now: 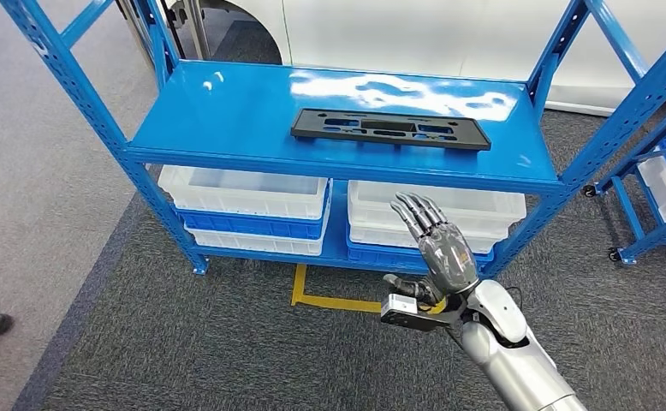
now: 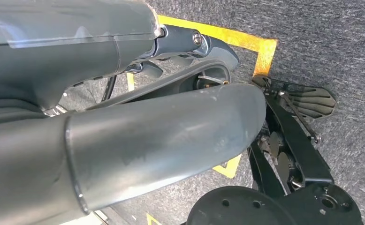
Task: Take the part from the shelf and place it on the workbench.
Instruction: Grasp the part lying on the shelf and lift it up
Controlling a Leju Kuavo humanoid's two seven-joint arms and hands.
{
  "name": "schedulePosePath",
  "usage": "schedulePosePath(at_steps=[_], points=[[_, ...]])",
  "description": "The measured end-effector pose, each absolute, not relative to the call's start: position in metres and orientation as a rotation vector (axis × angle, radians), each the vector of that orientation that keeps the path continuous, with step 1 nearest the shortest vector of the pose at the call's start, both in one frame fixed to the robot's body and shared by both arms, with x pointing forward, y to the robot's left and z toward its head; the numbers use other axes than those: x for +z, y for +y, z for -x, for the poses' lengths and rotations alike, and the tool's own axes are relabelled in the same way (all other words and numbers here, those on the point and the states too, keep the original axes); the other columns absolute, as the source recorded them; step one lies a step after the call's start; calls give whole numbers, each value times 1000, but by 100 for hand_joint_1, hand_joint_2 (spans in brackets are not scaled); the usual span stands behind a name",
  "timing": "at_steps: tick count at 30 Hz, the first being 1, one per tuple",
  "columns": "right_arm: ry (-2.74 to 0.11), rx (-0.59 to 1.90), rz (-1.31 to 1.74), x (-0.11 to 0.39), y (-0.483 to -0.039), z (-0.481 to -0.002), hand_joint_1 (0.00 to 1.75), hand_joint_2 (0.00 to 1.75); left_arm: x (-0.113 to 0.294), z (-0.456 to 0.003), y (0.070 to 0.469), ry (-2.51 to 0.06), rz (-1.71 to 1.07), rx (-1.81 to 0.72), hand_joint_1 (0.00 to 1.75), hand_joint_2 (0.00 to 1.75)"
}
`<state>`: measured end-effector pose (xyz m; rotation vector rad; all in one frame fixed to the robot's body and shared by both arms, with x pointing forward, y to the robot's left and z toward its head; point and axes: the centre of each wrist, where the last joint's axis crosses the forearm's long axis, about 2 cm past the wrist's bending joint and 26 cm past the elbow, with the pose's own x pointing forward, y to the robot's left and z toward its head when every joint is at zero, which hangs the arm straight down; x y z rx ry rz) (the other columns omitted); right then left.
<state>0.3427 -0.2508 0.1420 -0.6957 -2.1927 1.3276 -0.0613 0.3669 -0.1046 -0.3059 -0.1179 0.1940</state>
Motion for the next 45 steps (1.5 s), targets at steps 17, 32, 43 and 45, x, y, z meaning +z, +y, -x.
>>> schedulePosePath(at_steps=[17,32,43,45], points=[[-2188,1383,718,143,-247,-343,0,0,-105,67,364,-112,303,211,0,0],[-2174,1364,722,138,-252,-339,0,0,-105,70,361,-113,299,230,0,0],[-2166,1362,723,136,-255,-338,0,0,-105,72,361,-110,298,229,0,0],[-2164,1364,727,136,-257,-338,0,0,-104,72,361,-110,299,229,0,0]])
